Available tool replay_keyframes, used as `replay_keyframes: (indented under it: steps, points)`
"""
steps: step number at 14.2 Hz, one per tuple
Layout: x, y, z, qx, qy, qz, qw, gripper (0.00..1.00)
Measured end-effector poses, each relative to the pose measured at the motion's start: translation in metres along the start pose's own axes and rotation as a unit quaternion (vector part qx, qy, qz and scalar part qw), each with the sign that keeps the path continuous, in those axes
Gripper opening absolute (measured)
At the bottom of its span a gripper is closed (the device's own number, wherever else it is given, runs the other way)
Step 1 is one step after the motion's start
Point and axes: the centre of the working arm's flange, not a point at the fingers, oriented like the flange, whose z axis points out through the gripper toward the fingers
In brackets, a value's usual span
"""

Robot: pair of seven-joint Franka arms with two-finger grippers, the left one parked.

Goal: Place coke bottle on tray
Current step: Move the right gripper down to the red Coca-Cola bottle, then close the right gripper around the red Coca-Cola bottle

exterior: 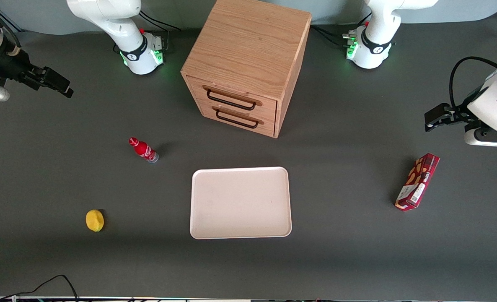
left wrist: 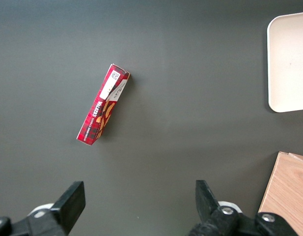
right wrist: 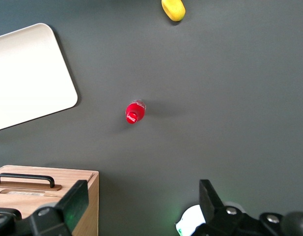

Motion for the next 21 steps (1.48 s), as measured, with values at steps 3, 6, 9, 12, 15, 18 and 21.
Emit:
replay_keyframes:
  steps: [3, 6, 9, 12, 15, 18, 21]
  points:
    - [0.006, -0.001, 0.008, -0.005, -0.017, 0.0, 0.9998, 1.0]
    - [0.005, -0.009, 0.025, -0.015, -0.042, -0.017, 0.9989, 1.0]
    - [0.016, -0.033, 0.09, -0.015, -0.041, -0.041, 0.9982, 1.0]
    - [0.024, -0.047, 0.191, -0.005, -0.012, -0.051, 0.9986, 1.0]
    - [0.024, -0.044, 0.281, 0.007, 0.011, -0.048, 0.9987, 1.0]
    - [0.024, -0.042, 0.328, 0.014, 0.019, -0.047, 0.9986, 1.0]
    - [0.024, -0.042, 0.345, 0.014, 0.012, -0.046, 0.9988, 0.7]
